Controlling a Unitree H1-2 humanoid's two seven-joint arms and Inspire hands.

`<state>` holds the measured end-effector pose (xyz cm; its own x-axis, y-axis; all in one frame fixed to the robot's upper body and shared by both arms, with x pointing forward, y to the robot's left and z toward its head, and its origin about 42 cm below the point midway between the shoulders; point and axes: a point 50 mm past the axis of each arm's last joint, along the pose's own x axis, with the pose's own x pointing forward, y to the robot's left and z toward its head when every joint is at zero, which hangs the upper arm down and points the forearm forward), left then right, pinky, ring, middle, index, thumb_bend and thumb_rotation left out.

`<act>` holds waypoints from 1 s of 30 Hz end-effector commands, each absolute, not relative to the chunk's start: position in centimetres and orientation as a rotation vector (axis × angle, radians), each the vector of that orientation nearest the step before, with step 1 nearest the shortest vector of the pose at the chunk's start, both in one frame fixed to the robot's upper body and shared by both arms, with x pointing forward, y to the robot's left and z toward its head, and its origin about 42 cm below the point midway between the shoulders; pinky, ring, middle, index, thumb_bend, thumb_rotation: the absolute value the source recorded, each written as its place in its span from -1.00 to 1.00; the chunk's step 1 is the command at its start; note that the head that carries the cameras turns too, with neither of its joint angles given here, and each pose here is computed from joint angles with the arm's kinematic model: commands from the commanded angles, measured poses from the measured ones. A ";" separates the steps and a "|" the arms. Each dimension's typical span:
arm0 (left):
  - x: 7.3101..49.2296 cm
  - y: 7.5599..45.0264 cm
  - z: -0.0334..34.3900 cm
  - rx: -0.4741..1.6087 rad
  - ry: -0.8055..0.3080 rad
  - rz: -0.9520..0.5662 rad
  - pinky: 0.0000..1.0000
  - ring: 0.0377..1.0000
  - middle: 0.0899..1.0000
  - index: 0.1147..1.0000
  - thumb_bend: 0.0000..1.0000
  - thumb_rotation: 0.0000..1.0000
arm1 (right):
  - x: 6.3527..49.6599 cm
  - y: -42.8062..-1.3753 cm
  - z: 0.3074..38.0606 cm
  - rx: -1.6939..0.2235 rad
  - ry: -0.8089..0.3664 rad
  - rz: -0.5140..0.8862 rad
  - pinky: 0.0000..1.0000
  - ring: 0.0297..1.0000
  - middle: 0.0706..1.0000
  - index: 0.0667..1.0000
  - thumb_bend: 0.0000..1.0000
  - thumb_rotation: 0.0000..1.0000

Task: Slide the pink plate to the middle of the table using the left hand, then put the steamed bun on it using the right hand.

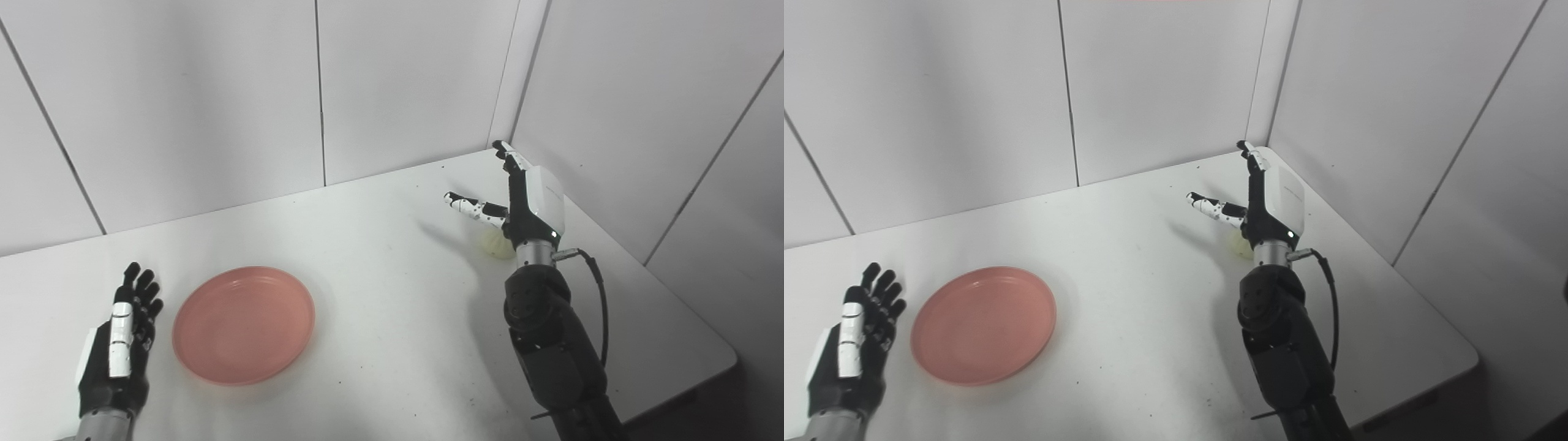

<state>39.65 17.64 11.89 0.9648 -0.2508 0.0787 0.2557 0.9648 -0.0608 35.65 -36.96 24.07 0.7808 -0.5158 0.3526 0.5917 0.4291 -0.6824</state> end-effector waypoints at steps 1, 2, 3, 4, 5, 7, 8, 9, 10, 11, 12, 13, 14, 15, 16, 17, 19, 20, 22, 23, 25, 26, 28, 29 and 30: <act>38.4 19.3 9.1 -0.042 -0.002 -0.241 1.00 1.00 1.00 1.00 0.26 1.00 | 36.1 -37.8 26.4 -0.925 -0.146 -0.777 0.35 0.57 0.63 0.66 0.46 -0.14; 38.4 19.3 9.2 -0.041 -0.006 -0.242 1.00 1.00 1.00 1.00 0.25 1.00 | 36.1 -38.0 26.3 -0.929 -0.134 -0.792 0.35 0.57 0.63 0.65 0.47 -0.15; 38.4 19.4 9.2 -0.041 -0.008 -0.242 1.00 1.00 1.00 1.00 0.25 1.00 | 36.1 -38.2 26.2 -0.933 -0.115 -0.804 0.34 0.57 0.63 0.65 0.47 -0.16; 38.4 19.4 9.3 -0.042 -0.009 -0.243 1.00 1.00 1.00 1.00 0.23 1.00 | 36.1 -38.3 26.1 -0.936 -0.102 -0.811 0.36 0.59 0.64 0.66 0.46 -0.16; 38.4 19.5 9.3 -0.045 -0.007 -0.240 1.00 1.00 1.00 1.00 0.23 1.00 | 36.2 -38.5 26.0 -0.937 -0.093 -0.815 0.37 0.61 0.65 0.66 0.46 -0.16; 38.3 19.5 9.4 -0.052 -0.006 -0.236 1.00 1.00 1.00 1.00 0.23 1.00 | 36.3 -39.0 25.7 -0.948 -0.072 -0.824 0.38 0.62 0.66 0.65 0.48 -0.19; 38.3 19.5 9.4 -0.056 -0.006 -0.235 1.00 1.00 1.00 1.00 0.24 1.00 | 36.3 -39.2 25.6 -0.947 -0.060 -0.825 0.39 0.62 0.66 0.65 0.48 -0.23; 38.3 19.4 9.4 -0.055 -0.007 -0.237 1.00 1.00 1.00 1.00 0.24 1.00 | 36.3 -39.3 25.4 -0.945 -0.046 -0.823 0.40 0.63 0.67 0.65 0.49 -0.25; 38.4 19.4 9.3 -0.053 -0.009 -0.241 1.00 1.00 1.00 1.00 0.24 1.00 | 36.4 -39.4 25.2 -0.947 -0.032 -0.819 0.40 0.63 0.67 0.65 0.48 -0.27; 38.4 19.4 9.3 -0.050 -0.012 -0.244 1.00 1.00 1.00 1.00 0.24 1.00 | 36.5 -39.6 25.1 -0.948 -0.019 -0.814 0.39 0.63 0.68 0.66 0.48 -0.28; 38.3 19.4 9.3 -0.048 -0.015 -0.245 1.00 1.00 1.00 1.00 0.23 1.00 | 36.5 -39.7 24.9 -0.947 -0.008 -0.810 0.38 0.64 0.68 0.66 0.47 -0.30; 38.3 19.4 9.3 -0.048 -0.015 -0.244 1.00 1.00 1.00 1.00 0.21 1.00 | 36.6 -39.8 24.7 -0.949 0.005 -0.809 0.37 0.63 0.68 0.66 0.48 -0.33; 38.3 19.4 9.3 -0.049 -0.014 -0.242 1.00 1.00 1.00 1.00 0.21 1.00 | 36.7 -39.9 24.6 -0.951 0.017 -0.808 0.37 0.63 0.68 0.65 0.48 -0.33; 38.3 19.4 9.4 -0.051 -0.013 -0.242 1.00 1.00 1.00 1.00 0.21 1.00 | 36.8 -40.0 24.4 -0.956 0.029 -0.805 0.36 0.63 0.68 0.65 0.49 -0.34; 38.2 19.3 9.4 -0.054 -0.013 -0.243 1.00 1.00 1.00 1.00 0.21 1.00 | 36.9 -40.1 24.3 -0.962 0.040 -0.801 0.35 0.62 0.67 0.65 0.50 -0.36; 38.2 19.3 9.4 -0.054 -0.012 -0.245 1.00 1.00 1.00 1.00 0.21 1.00 | 36.9 -40.2 24.2 -0.966 0.052 -0.795 0.35 0.62 0.66 0.65 0.51 -0.37; 38.2 19.3 9.5 -0.051 -0.012 -0.247 1.00 1.00 1.00 1.00 0.20 1.00 | 37.1 -40.4 23.9 -0.971 0.073 -0.787 0.33 0.59 0.63 0.64 0.52 -0.40; 38.1 19.3 9.6 -0.053 -0.013 -0.246 1.00 1.00 1.00 1.00 0.19 1.00 | 37.1 -40.5 23.8 -0.971 0.084 -0.782 0.32 0.58 0.63 0.63 0.53 -0.41; 38.0 19.3 9.7 -0.061 -0.015 -0.242 1.00 1.00 1.00 1.00 0.18 1.00 | 37.2 -40.6 23.6 -0.975 0.100 -0.775 0.31 0.57 0.62 0.63 0.53 -0.43; 38.0 19.3 9.7 -0.065 -0.016 -0.243 1.00 1.00 1.00 1.00 0.17 1.00 | 37.3 -40.6 23.5 -0.975 0.108 -0.772 0.30 0.56 0.62 0.63 0.53 -0.44; 38.0 19.3 9.7 -0.063 -0.014 -0.246 1.00 1.00 1.00 1.00 0.18 1.00 | 37.4 -40.7 23.2 -0.973 0.123 -0.768 0.28 0.55 0.62 0.62 0.54 -0.47; 38.0 19.3 9.8 -0.058 -0.017 -0.248 1.00 1.00 1.00 1.00 0.18 1.00 | 37.5 -40.7 23.1 -0.973 0.135 -0.760 0.28 0.55 0.62 0.63 0.53 -0.47; 37.9 19.3 9.8 -0.052 -0.021 -0.249 1.00 1.00 1.00 1.00 0.19 1.00 | 37.6 -40.8 22.9 -0.969 0.148 -0.750 0.28 0.55 0.62 0.63 0.52 -0.49; 37.9 19.3 9.8 -0.052 -0.017 -0.249 1.00 1.00 1.00 1.00 0.19 1.00 | 37.7 -40.9 22.8 -0.970 0.156 -0.743 0.28 0.55 0.62 0.63 0.52 -0.50; 37.9 19.3 9.9 -0.052 -0.014 -0.248 1.00 1.00 1.00 1.00 0.19 1.00 | 37.8 -40.9 22.7 -0.971 0.160 -0.738 0.23 0.51 0.59 0.62 0.53 -0.51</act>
